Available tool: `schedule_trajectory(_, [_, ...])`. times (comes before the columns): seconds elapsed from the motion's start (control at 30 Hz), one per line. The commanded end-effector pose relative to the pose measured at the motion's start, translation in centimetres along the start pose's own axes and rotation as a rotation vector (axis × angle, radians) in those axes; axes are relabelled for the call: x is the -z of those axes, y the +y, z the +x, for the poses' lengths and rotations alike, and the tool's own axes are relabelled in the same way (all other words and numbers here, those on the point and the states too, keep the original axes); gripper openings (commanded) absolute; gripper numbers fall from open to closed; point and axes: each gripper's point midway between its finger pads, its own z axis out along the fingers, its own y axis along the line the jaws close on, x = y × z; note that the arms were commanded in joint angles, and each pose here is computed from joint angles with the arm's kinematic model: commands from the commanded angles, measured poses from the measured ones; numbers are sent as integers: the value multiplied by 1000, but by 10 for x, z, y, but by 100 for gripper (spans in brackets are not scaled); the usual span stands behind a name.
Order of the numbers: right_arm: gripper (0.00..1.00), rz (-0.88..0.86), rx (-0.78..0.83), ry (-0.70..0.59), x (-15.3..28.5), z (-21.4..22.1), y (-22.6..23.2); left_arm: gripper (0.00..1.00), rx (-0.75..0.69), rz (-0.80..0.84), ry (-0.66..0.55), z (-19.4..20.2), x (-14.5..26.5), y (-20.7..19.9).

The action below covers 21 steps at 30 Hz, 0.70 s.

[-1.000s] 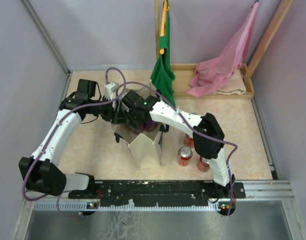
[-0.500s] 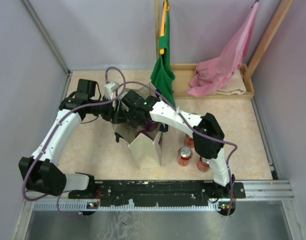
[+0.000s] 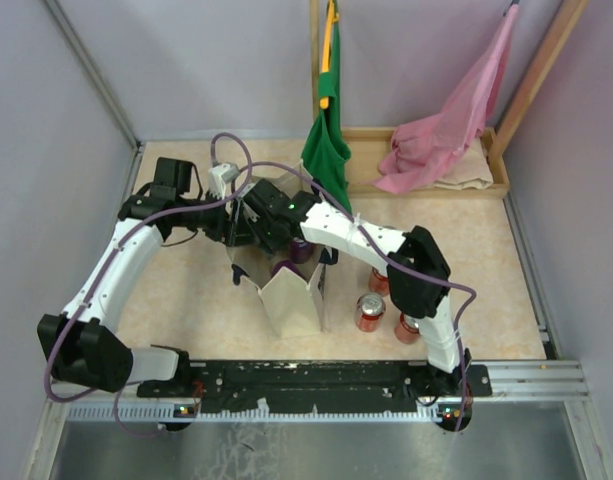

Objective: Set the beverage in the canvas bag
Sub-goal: Pick up the drink from the canvas bag.

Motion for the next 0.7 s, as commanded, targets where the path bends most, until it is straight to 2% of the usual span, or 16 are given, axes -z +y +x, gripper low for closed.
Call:
schedule_trajectory(0.0, [58, -38, 12, -174, 51, -43, 7, 82, -17, 1, 4, -1, -5, 3])
schedule_trajectory(0.27, [58, -39, -37, -184, 72, -29, 7, 81, -17, -9, 4, -5, -5, 6])
schedule_trajectory(0.5, [58, -58, -73, -127, 62, 0, 12, 79, -12, -37, -6, -8, -2, 8])
schedule_trajectory(0.67, [58, -85, -103, -97, 38, 19, 20, 76, -15, -56, -6, -8, -1, 10])
